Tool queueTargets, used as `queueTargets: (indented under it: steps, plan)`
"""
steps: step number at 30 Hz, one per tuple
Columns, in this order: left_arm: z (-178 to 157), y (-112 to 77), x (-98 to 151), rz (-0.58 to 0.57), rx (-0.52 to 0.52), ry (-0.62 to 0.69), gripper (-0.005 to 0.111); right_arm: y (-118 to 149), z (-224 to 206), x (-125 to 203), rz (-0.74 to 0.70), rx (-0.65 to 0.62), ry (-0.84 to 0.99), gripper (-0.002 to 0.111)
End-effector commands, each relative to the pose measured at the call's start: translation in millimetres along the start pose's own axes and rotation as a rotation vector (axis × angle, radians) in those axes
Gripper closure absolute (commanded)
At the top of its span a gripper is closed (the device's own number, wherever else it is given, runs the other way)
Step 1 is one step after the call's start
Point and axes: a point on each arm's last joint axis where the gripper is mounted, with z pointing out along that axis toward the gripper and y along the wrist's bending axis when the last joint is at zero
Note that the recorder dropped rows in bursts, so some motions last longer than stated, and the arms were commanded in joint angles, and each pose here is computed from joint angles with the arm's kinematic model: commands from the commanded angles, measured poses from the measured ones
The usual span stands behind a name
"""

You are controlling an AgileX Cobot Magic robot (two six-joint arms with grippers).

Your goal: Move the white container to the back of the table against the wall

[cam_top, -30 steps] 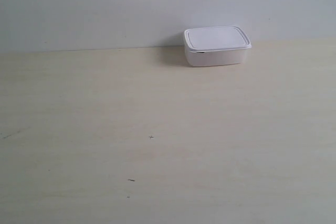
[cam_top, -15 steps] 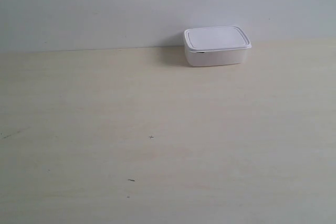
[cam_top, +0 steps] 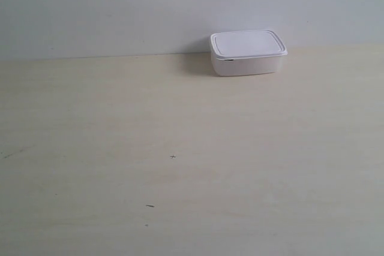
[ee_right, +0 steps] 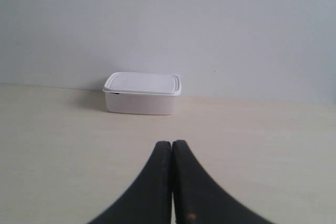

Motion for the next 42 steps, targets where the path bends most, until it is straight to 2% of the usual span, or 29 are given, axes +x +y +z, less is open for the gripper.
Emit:
queueTargets:
  steps: [1,42]
  plan:
    - [-0.6,0.5,-1.8,-0.005,-0.007,-0.021,0.107,-0.7,-0.2,0.2,0.001,0.011,-0.013,0.108]
    - [-0.6,0.5,-1.8,-0.005,-0.007,-0.021,0.107,-0.7,-0.2,0.2,0.001,0.011,-0.013,0.108]
